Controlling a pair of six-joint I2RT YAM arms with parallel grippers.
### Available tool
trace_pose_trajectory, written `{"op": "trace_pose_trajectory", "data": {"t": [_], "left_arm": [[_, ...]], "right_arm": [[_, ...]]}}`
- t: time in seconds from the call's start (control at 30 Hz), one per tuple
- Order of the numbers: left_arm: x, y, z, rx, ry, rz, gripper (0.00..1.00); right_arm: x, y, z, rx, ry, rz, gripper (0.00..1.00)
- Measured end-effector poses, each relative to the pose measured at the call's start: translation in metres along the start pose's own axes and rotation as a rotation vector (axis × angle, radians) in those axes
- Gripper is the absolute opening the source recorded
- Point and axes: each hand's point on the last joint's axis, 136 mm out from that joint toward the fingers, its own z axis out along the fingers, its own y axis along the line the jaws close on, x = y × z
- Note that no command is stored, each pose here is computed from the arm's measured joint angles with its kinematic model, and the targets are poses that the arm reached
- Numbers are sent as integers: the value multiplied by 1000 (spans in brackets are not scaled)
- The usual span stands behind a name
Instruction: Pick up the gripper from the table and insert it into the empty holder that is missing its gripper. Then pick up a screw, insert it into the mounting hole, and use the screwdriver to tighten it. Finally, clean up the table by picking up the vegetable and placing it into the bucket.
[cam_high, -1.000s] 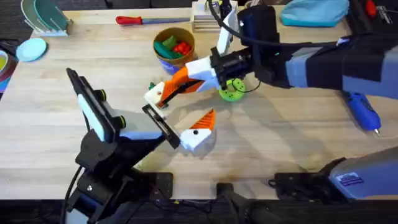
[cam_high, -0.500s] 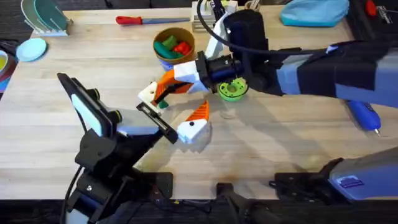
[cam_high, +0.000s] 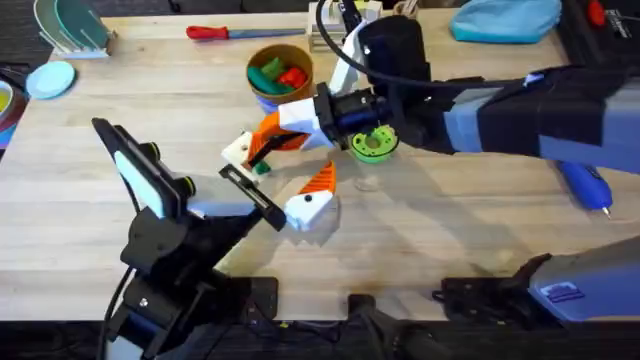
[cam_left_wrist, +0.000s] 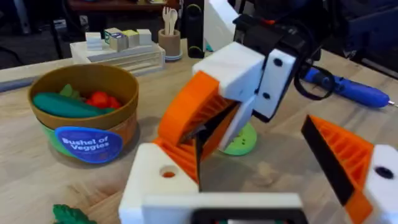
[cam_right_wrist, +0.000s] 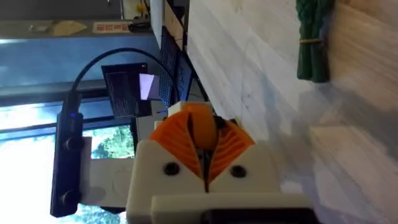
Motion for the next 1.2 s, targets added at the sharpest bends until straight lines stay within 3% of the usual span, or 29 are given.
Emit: {"op": "trace_pose_trajectory", "data": {"t": [1.2], "left_arm": [[0, 0, 0, 0, 0, 0, 993]], "right_arm": [[0, -1, 0, 5, 0, -75, 28]]}}
